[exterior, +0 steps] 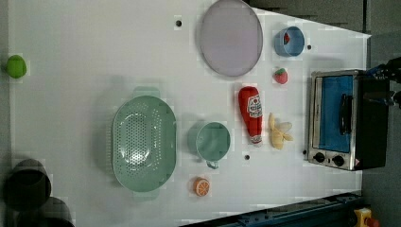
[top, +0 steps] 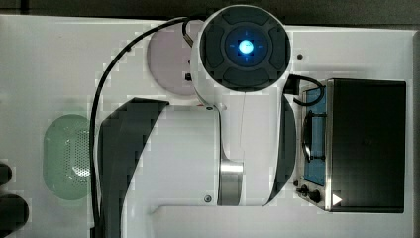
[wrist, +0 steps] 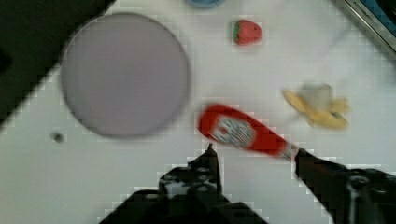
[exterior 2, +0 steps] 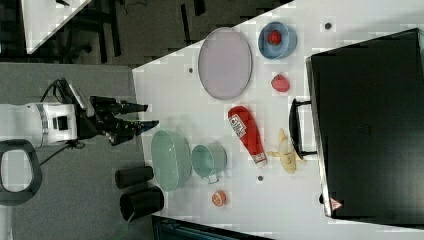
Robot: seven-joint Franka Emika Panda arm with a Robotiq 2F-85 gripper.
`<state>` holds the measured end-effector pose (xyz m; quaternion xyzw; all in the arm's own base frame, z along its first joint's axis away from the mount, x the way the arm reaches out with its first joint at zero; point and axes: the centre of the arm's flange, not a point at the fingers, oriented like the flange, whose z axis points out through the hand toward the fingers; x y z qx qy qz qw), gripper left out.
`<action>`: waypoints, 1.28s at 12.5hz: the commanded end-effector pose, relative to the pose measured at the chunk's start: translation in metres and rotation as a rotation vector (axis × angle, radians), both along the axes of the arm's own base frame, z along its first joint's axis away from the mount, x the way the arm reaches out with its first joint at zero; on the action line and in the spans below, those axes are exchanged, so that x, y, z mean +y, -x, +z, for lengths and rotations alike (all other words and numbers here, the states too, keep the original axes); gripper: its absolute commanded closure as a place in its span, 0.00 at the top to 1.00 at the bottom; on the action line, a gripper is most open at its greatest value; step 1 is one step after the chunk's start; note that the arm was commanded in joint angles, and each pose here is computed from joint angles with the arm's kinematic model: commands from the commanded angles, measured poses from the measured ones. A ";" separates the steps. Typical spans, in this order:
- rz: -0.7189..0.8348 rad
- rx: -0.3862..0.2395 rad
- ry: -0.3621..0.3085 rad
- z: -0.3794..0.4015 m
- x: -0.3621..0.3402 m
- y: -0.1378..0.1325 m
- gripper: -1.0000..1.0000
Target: Pick Ketchup from the table and place it in strainer.
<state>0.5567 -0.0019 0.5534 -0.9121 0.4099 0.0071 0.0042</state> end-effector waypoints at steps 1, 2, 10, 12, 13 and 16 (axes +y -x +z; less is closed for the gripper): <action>-0.067 0.039 -0.029 0.057 -0.027 0.051 0.79; -0.067 0.040 -0.030 0.055 -0.027 0.050 0.90; 0.444 0.081 -0.062 -0.041 -0.020 0.022 1.00; 0.669 0.071 -0.075 -0.076 -0.017 0.015 1.00; 0.791 0.058 -0.077 -0.092 -0.014 0.013 1.00; 1.078 -0.002 -0.059 -0.142 -0.007 0.008 1.00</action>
